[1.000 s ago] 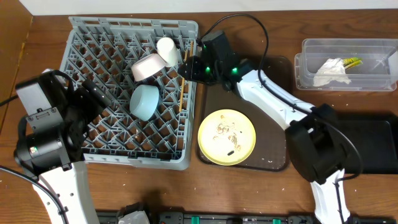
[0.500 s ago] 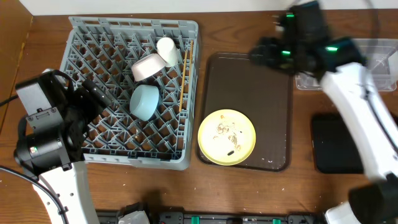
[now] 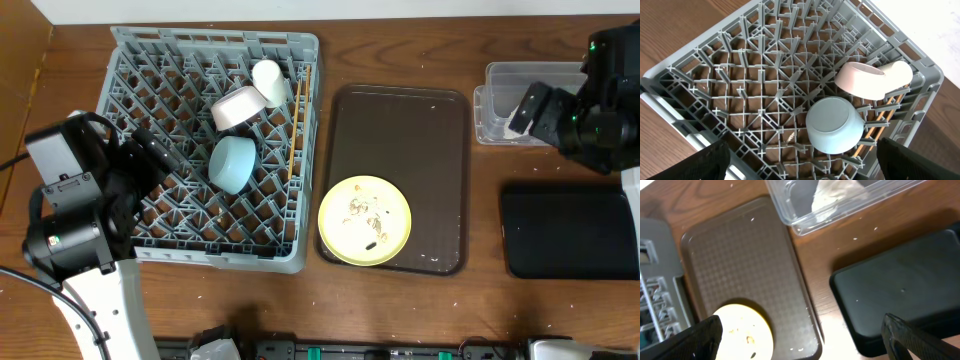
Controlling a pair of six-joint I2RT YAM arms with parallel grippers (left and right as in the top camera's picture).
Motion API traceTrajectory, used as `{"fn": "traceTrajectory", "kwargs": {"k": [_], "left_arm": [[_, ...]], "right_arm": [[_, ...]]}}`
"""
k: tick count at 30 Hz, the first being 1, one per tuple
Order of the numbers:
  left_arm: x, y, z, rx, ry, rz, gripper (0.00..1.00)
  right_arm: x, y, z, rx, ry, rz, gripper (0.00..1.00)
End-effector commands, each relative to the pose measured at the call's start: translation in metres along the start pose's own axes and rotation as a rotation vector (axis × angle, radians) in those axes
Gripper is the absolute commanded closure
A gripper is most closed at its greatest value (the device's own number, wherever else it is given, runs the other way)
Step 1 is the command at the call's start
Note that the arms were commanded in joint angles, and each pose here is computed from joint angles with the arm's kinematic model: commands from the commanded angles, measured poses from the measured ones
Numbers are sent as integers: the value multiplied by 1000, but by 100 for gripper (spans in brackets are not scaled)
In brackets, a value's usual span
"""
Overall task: Sort waste into correct bins and load items into the dishwasher
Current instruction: 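Move the right gripper back over the tray toward the yellow plate, then grasp the yellow plate rim with the right gripper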
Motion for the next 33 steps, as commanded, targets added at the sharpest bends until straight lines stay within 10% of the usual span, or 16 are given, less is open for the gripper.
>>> {"fn": "traceTrajectory", "kwargs": {"k": [1, 10, 17, 21, 33], "left_arm": [[1, 1, 0, 17, -4, -1, 5], [1, 1, 0, 20, -4, -1, 5], [1, 1, 0, 20, -4, -1, 5], [1, 1, 0, 20, -4, -1, 5], [1, 1, 0, 20, -4, -1, 5]], "right_arm": [[2, -6, 19, 132, 149, 44, 1], [-24, -59, 77, 515, 308, 175, 11], [-93, -116, 84, 464, 233, 294, 19], [-127, -145, 82, 343, 257, 353, 58], [-189, -184, 75, 223, 274, 388, 63]]}}
Point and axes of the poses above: each gripper's point midway between its finger pads, its own x axis back along the fingers, its own z axis along the line the jaws close on, y = z × x, the point moved 6 cm from there along x, back along the fingers, and after that the axes turned 8 degrees about x, right-handed, at the moved point
